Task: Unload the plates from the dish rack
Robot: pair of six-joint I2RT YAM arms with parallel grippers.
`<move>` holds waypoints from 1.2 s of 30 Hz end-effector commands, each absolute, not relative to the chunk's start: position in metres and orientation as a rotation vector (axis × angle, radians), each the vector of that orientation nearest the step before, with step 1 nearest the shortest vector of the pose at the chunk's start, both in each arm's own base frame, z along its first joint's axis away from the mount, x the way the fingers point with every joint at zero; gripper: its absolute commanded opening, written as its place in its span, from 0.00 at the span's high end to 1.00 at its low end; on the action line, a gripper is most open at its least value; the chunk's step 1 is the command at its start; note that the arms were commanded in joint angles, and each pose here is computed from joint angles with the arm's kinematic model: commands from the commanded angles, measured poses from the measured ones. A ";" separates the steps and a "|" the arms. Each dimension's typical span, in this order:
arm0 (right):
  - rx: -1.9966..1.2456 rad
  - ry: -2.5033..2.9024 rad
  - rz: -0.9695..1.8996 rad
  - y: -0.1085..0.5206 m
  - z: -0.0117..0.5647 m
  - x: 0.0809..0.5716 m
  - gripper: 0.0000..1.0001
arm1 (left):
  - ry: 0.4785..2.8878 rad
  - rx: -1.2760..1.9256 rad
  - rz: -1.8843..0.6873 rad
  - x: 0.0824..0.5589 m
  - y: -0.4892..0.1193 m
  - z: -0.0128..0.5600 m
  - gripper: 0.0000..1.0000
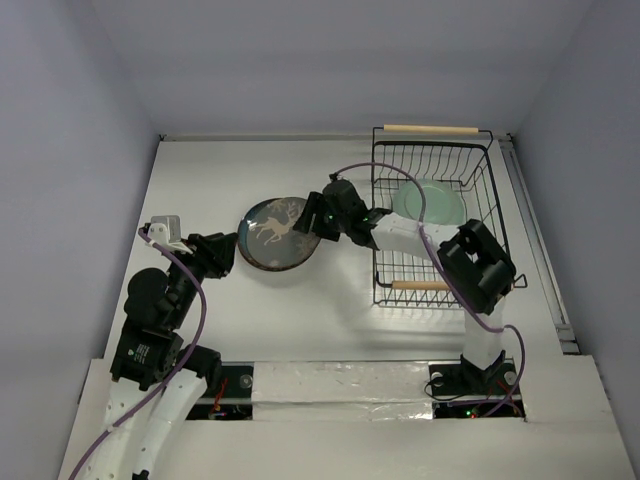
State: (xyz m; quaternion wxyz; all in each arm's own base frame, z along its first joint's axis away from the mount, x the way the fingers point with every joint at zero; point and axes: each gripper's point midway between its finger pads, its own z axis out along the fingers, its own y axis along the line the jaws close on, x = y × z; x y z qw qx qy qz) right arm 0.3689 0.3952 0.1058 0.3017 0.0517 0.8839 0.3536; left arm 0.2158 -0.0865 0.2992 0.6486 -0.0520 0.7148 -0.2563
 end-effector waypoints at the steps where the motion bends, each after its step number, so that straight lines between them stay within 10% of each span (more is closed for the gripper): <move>1: 0.015 2.256 0.931 0.405 0.140 0.365 0.30 | 1.576 -0.107 -0.608 0.215 -0.089 0.309 0.66; 9: -0.185 2.321 0.695 0.381 0.143 0.339 0.00 | 1.572 -0.111 -0.606 0.214 -0.088 0.310 0.66; 20: -0.366 2.289 0.540 0.327 0.194 0.304 0.01 | 1.571 -0.106 -0.609 0.214 -0.089 0.311 0.66; 22: -0.345 2.237 0.504 0.314 0.215 0.306 0.18 | 1.571 -0.106 -0.611 0.214 -0.089 0.311 0.66; 23: -0.320 2.203 0.480 0.307 0.227 0.309 0.49 | 1.571 -0.108 -0.607 0.214 -0.089 0.311 0.66; 26: -0.144 2.073 0.313 0.253 0.273 0.331 0.95 | 1.571 -0.106 -0.608 0.214 -0.089 0.311 0.66; 32: 0.078 2.024 0.044 0.144 0.289 0.368 1.00 | 1.562 -0.102 -0.614 0.212 -0.089 0.313 0.66; 36: 0.149 2.097 -0.226 0.080 0.256 0.386 0.81 | 1.557 -0.099 -0.620 0.211 -0.090 0.313 0.66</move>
